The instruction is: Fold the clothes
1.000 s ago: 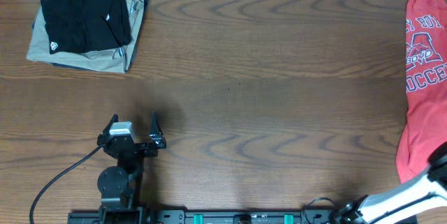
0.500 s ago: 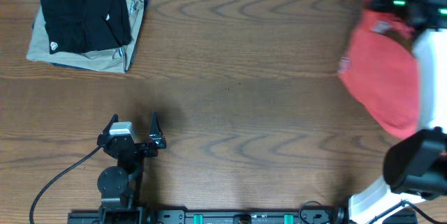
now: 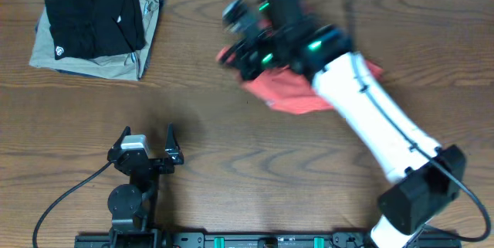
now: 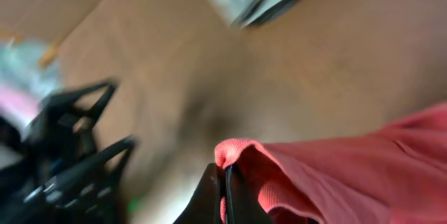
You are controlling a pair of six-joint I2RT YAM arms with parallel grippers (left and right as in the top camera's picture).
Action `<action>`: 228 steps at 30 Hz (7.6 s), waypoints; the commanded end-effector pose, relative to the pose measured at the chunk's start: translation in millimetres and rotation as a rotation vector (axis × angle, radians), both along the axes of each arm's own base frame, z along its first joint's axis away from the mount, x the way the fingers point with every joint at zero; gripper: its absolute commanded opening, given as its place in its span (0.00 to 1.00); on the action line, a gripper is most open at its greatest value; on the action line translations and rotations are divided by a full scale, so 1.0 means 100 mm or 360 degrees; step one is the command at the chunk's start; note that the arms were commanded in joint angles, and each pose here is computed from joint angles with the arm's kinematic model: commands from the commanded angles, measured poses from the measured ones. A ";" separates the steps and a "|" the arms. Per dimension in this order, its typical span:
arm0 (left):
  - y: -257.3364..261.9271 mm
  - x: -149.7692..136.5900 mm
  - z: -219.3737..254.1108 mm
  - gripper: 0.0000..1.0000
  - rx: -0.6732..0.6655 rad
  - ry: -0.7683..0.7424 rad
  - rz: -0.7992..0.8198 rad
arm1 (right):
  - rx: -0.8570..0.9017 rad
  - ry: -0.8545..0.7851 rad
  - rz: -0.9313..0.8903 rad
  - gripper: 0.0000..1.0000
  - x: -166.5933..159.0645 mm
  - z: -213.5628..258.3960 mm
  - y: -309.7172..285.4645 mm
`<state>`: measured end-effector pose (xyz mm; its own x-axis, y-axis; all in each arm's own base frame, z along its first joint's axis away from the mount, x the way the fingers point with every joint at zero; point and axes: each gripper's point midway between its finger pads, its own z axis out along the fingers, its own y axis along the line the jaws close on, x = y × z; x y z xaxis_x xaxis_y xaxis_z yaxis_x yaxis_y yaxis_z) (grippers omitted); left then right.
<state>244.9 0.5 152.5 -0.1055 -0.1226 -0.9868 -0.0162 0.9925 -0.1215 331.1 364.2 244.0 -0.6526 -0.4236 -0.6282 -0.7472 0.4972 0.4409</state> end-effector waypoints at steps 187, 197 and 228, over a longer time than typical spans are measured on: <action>-2.34 0.01 -1.17 0.98 0.0574 0.1705 -0.1080 | -0.0553 0.0954 -0.1915 0.99 0.58 -1.70 -3.44; -2.41 -0.02 -1.15 0.67 0.0526 0.1706 -0.1142 | -0.0553 0.0954 -0.1914 0.99 0.58 -1.70 -3.44; -2.47 0.05 -0.60 0.06 0.0444 0.1499 -0.1181 | -0.0599 0.0980 -0.1872 0.99 0.50 -1.72 -3.43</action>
<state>235.6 -234.8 43.6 -0.7857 0.5136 -0.3448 0.5837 0.8001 -0.1384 381.4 23.3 72.9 -0.8645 0.4960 -0.0815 0.4640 0.8498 0.2499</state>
